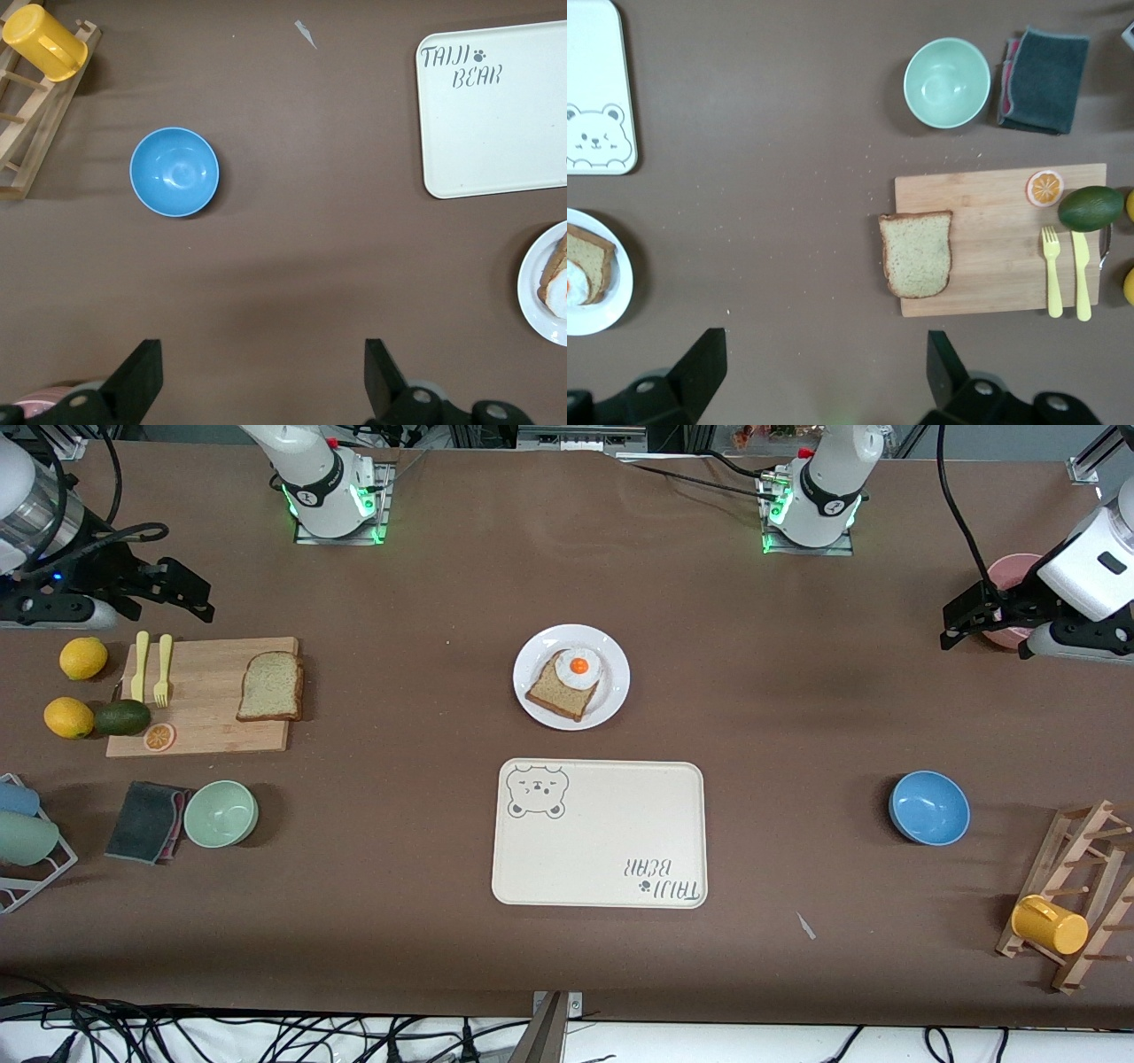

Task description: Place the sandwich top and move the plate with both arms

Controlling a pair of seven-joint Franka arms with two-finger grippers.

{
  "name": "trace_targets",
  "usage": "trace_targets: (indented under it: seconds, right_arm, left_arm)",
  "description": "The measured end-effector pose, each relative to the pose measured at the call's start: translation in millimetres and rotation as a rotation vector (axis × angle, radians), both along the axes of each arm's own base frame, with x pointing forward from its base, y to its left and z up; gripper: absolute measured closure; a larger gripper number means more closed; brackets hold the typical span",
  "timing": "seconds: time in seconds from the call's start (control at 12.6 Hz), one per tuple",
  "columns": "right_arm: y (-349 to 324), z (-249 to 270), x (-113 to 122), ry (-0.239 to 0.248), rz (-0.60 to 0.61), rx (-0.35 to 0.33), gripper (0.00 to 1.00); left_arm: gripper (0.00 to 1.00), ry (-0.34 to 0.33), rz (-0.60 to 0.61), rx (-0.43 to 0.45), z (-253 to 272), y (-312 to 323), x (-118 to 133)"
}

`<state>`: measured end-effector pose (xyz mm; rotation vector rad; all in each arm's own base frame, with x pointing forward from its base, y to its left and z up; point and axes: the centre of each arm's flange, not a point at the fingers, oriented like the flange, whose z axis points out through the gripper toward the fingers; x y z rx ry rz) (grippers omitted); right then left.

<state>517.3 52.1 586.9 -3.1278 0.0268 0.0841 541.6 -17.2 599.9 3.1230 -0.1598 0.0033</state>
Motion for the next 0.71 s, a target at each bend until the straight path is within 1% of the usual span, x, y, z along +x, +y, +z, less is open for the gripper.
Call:
trace_targets:
  seconds: [0.08, 0.24, 0.4, 0.55, 0.63, 0.71]
  right_arm:
    - [6, -7, -1, 0.01, 0.014, -0.01, 0.0]
    - [27, -24, -3, 0.011, 0.045, -0.034, 0.0]
    - [50, -54, -6, 0.006, 0.053, -0.055, 0.0]
    - [68, -99, -12, -0.011, 0.08, -0.109, 0.0]
    - [72, -123, -17, -0.008, 0.093, -0.136, 0.0]
    - [75, -146, -25, 0.007, 0.106, -0.173, 0.0]
  left_arm:
    - [0.0, 0.0, 0.0, 0.0, 0, 0, 0]
    - [0.0, 0.0, 0.0, 0.0, 0, 0, 0]
    - [0.0, 0.0, 0.0, 0.0, 0, 0, 0]
    - [0.0, 0.0, 0.0, 0.0, 0, 0, 0]
    - [0.0, 0.0, 0.0, 0.0, 0, 0, 0]
    - [0.0, 0.0, 0.0, 0.0, 0, 0, 0]
